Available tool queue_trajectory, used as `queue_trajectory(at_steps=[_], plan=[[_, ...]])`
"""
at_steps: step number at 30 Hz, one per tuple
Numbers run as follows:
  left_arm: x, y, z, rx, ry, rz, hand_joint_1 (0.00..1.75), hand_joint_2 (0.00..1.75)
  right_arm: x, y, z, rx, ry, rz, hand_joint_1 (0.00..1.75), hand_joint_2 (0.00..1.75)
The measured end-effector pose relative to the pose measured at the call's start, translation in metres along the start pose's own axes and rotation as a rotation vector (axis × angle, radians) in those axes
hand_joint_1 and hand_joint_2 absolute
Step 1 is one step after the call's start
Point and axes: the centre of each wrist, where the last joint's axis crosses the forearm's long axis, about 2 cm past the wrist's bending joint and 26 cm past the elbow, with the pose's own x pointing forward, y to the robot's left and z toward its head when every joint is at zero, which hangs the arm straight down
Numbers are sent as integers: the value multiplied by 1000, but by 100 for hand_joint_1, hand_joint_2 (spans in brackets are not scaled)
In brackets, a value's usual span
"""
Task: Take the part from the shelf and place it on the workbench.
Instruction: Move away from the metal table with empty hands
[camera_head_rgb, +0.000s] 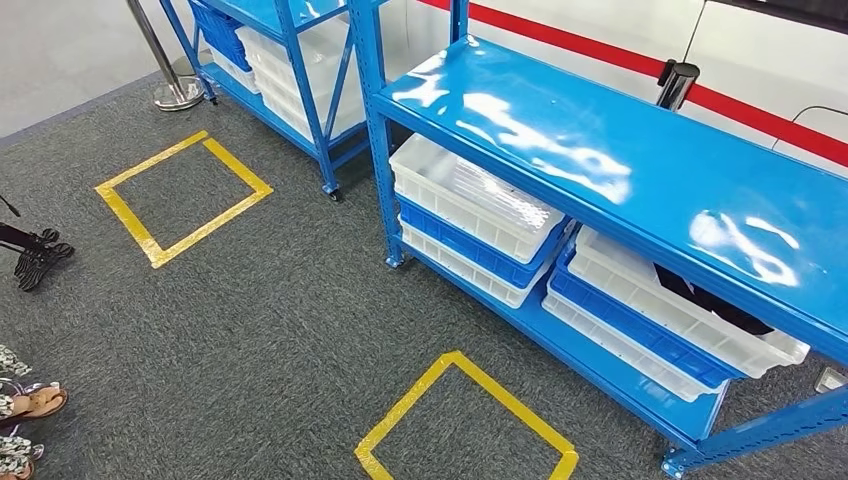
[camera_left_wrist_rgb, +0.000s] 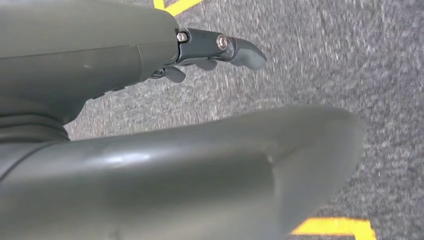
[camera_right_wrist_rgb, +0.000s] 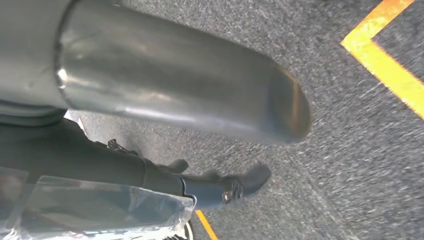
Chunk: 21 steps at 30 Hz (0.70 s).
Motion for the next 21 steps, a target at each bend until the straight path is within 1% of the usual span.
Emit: queue_trajectory(at_steps=[6,21], plan=[[-3,-3,2,-8,8,1,0,0,-3,-6,-4,-13,5,3,0,0],[-3,-3,2,-24,-2,-4,0,0,-5,-7,-4,-23,12,-3,0,0]])
